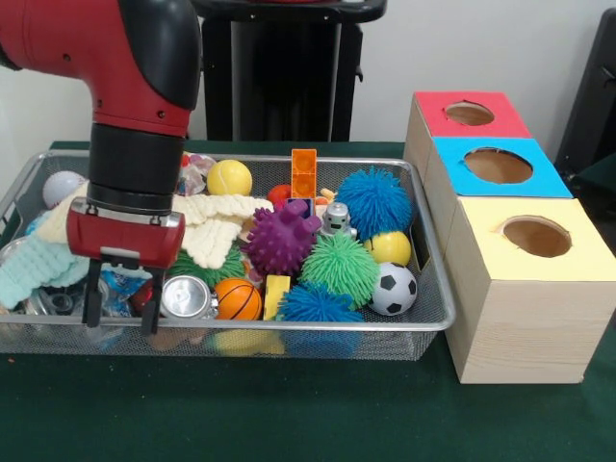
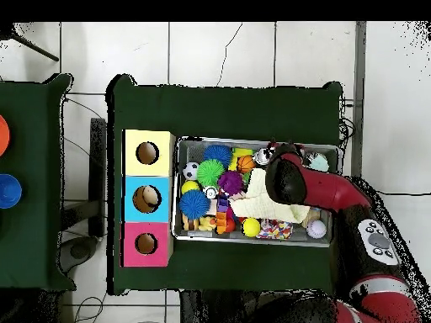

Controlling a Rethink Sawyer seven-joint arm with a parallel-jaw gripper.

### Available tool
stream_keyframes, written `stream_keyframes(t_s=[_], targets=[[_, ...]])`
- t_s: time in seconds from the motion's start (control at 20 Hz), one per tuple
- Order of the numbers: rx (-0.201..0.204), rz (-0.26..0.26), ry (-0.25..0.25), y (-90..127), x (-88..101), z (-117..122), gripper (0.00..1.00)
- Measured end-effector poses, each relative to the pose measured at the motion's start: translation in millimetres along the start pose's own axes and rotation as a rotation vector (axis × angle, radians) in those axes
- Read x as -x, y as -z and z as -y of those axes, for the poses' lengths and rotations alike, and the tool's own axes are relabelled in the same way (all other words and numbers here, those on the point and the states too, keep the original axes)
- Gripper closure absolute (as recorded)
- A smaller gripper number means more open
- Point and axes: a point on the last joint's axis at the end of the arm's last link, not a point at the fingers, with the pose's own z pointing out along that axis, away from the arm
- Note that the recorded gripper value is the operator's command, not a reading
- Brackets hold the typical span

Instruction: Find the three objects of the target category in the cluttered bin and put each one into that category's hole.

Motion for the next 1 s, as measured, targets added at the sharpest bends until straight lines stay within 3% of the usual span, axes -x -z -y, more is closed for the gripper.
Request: stream_keyframes(t_s=[0.5, 1.0], targets=[[-0.052, -0.033, 0.063, 11, 2.7, -3, 0.00], [-0.080, -0.122, 0.033, 18, -15.3, 31, 0.00]])
